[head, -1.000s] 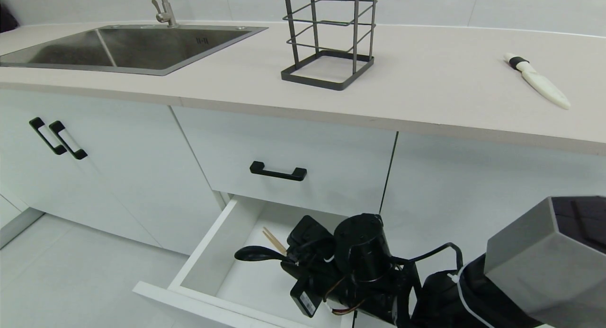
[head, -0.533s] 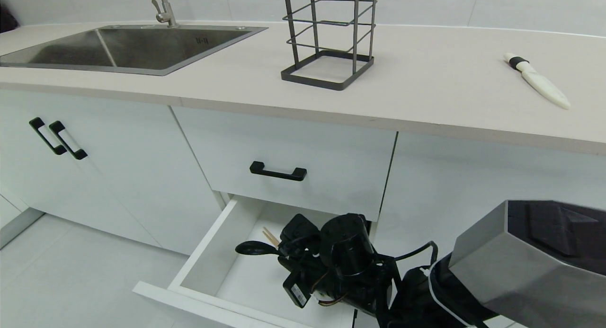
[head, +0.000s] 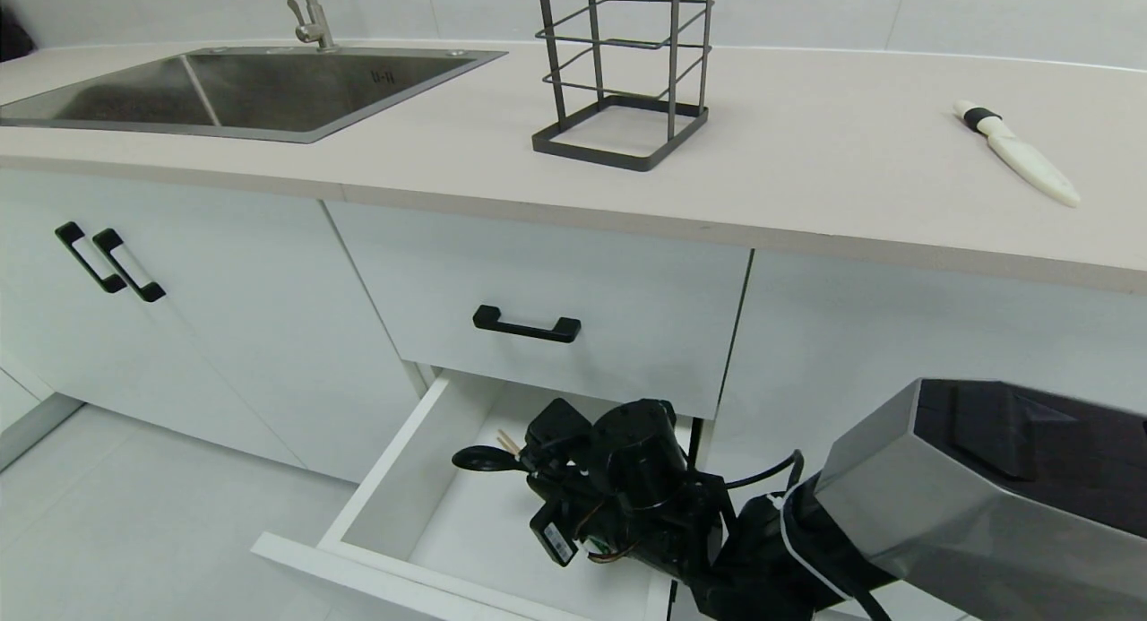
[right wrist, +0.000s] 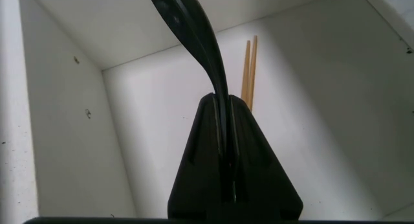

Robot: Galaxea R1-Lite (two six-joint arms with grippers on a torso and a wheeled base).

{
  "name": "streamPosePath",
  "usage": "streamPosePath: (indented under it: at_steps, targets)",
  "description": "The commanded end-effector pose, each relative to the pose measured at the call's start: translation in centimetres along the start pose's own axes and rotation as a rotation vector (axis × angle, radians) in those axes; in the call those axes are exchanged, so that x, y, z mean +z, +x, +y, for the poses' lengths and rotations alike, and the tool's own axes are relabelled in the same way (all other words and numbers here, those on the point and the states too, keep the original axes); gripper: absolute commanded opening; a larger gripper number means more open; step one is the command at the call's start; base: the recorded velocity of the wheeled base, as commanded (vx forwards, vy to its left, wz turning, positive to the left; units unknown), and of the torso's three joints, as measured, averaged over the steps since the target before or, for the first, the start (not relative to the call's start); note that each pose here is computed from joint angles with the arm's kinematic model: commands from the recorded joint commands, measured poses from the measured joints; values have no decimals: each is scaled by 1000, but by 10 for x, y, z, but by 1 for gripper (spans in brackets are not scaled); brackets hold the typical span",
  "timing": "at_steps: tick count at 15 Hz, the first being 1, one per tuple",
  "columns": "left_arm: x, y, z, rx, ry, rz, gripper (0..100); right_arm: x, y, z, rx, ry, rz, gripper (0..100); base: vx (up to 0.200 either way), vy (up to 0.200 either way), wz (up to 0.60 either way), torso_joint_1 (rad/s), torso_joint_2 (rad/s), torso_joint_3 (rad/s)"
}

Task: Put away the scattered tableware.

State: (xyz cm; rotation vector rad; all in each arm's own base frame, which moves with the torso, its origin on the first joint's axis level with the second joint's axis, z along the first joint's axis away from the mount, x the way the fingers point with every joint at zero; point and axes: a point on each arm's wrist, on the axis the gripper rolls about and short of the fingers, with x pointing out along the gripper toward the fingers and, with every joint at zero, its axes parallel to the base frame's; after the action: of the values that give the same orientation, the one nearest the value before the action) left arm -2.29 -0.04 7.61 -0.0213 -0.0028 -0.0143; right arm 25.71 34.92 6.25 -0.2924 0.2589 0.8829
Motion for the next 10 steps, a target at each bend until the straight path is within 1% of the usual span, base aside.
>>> streamPosePath:
  at_steps: [1,4,8,10]
  targets:
    - [0,0,0,-1,0,0,100,-5,5,0,-5,-1,10,0,0,0,0,0,0,0]
    - [0,0,0,0,0,0,100,-8,14,-5,-31,3,25,0,0,0,0,0,0,0]
    - [0,0,0,0,0,0,100,-15,23,-7,-37,5,35,0,0,0,0,0,0,0]
    - [0,0,0,0,0,0,100,-19,34,-6,-45,3,67,0,0,0,0,0,0,0]
